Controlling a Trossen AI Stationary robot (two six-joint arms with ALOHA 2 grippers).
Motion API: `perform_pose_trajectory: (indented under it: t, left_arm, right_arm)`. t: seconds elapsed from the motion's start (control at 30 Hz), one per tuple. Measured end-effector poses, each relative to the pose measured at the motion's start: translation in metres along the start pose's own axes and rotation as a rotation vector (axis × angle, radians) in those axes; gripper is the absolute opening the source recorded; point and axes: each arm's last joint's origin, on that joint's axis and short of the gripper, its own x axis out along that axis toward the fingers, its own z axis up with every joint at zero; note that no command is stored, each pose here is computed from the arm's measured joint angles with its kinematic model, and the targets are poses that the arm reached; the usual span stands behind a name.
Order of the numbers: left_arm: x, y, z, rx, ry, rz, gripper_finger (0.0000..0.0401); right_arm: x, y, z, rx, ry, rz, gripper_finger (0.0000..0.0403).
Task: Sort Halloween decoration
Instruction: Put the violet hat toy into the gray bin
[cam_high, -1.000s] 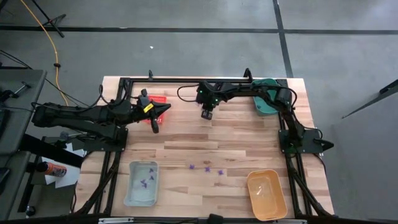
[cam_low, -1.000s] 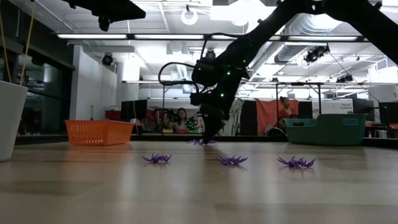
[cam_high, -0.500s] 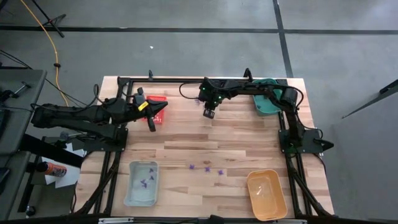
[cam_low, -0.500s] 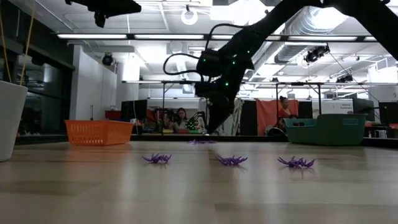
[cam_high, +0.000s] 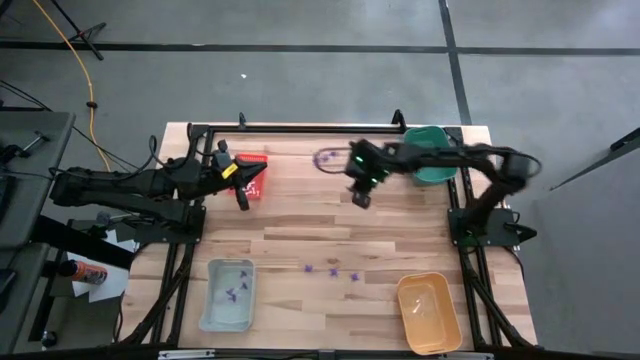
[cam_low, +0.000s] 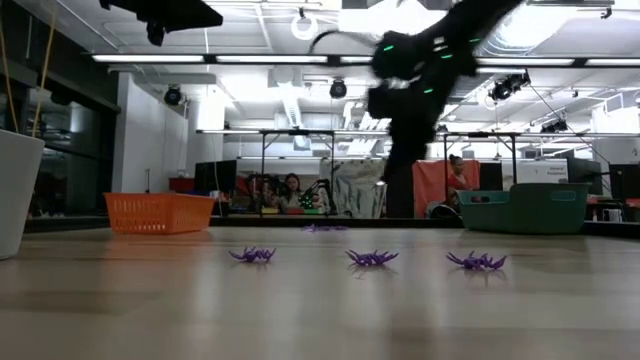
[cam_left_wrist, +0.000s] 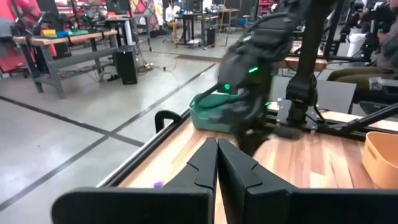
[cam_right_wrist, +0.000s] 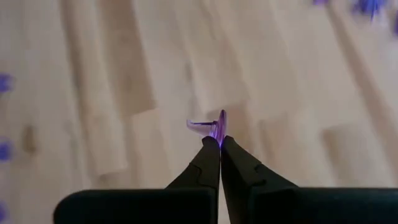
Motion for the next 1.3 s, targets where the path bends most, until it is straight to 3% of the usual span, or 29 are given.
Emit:
perform_pose_trajectory:
  t: [0.17, 0.3, 0.47, 0.6, 0.8, 1.3]
  left_arm:
    - [0.0, 0.0, 0.0, -0.005, -0.001, 0.0, 0.0]
    - [0.0, 0.0, 0.002, -0.011, -0.014, -0.013, 0.0]
    - [0.002, -0.003, 0.003, -0.022, -0.031, -0.082, 0.0]
    - [0.006, -0.007, 0.003, -0.059, -0.028, -0.144, 0.0]
    - [0.013, -0.011, 0.0, -0.077, -0.013, -0.167, 0.0]
    - [0.014, -0.012, 0.0, -0.095, -0.015, -0.167, 0.0]
  right_arm:
    - [-0.025, 0.027, -0.051, 0.129, -0.184, 0.04, 0.0]
    - [-0.044, 0.041, -0.067, 0.203, -0.424, 0.094, 0.0]
    - [-0.069, 0.049, -0.055, 0.227, -0.742, 0.175, 0.0]
    - [-0.095, 0.056, -0.028, 0.127, -0.914, 0.196, 0.0]
    - [-0.119, 0.063, -0.007, -0.031, -0.984, 0.137, 0.0]
    - [-0.121, 0.065, -0.006, -0.058, -0.956, 0.191, 0.0]
